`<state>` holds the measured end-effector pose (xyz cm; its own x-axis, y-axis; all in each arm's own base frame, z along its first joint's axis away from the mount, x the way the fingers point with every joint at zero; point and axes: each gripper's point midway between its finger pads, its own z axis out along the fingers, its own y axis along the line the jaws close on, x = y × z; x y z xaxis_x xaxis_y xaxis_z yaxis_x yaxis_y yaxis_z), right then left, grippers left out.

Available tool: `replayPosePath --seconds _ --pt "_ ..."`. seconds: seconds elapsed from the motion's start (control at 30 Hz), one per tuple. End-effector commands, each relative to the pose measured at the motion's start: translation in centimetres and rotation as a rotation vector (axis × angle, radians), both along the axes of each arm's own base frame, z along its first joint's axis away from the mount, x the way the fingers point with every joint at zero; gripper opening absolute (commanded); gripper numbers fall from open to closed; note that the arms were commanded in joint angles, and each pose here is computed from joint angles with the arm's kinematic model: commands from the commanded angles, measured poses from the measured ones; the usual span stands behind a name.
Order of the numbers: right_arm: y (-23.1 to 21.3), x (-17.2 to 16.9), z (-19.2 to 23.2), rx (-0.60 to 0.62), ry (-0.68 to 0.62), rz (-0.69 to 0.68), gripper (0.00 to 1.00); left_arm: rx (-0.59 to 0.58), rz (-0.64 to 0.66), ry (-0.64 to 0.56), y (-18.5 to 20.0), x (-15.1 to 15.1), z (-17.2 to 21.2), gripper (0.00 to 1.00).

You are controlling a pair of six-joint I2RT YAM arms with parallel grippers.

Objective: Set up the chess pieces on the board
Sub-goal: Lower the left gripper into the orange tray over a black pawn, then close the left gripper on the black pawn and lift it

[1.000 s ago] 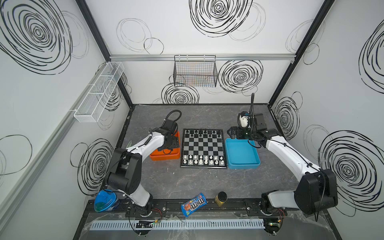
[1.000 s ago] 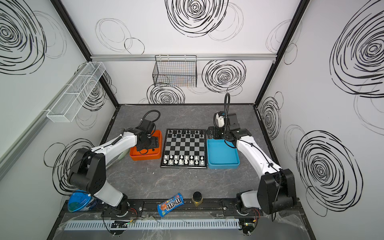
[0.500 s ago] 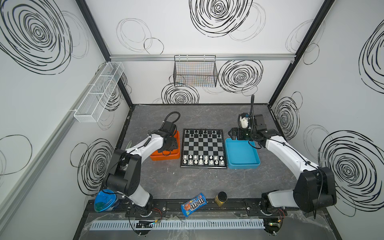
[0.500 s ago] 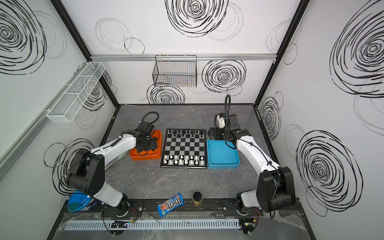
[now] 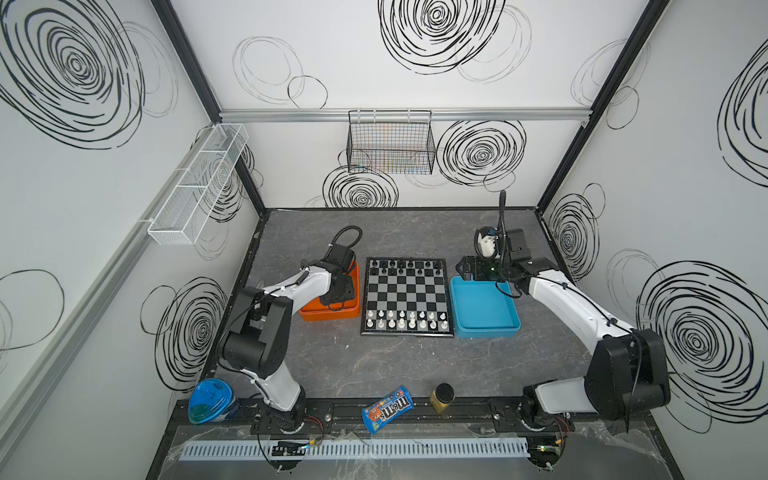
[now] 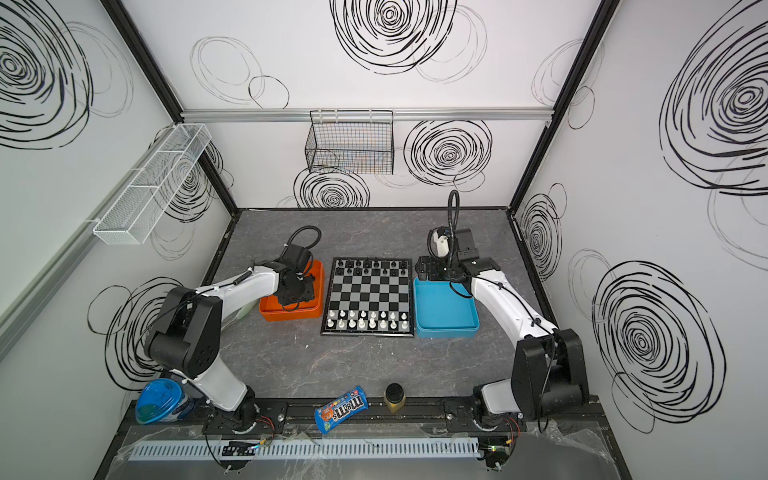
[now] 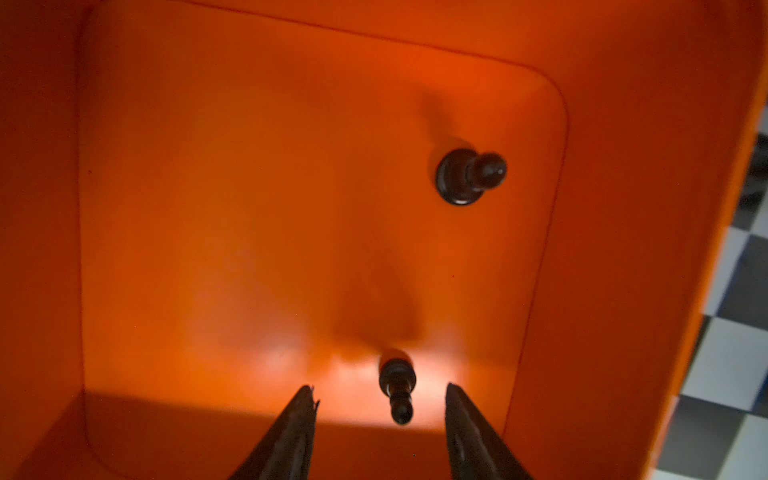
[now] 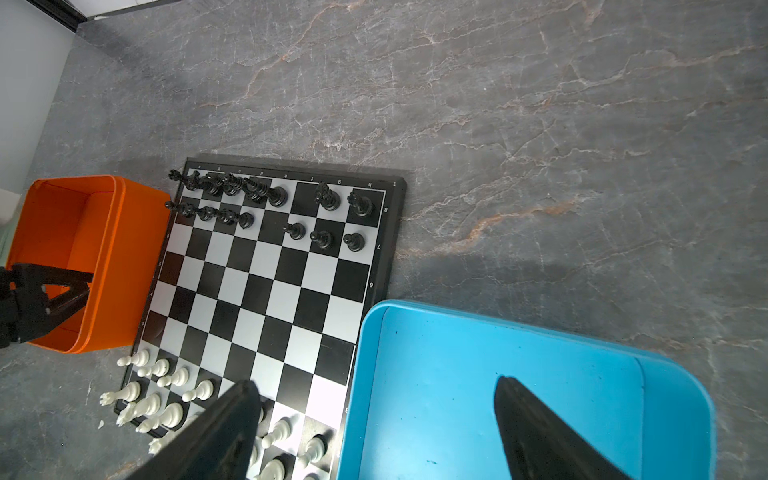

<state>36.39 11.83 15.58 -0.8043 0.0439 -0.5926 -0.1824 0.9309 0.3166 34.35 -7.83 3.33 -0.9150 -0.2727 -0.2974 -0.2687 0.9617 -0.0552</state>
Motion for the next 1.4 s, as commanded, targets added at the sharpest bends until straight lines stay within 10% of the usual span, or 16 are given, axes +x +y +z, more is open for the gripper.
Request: replayPosePath --seconds 0.0,0.47,1.37 --pt "-0.5 0.5 -0.5 -0.020 -0.012 -0.006 0.92 -0.018 0.010 -0.030 -0.2 1.3 0.4 0.50" --pt "-0.6 0.7 -1.2 -0.018 0.005 -0.009 0.91 -0.016 0.003 -0.008 -0.4 1.6 -0.3 0.26" --pt "-0.5 0.7 -1.5 0.008 0.027 -0.001 0.90 0.004 -0.023 0.021 -0.4 0.6 0.7 0.11"
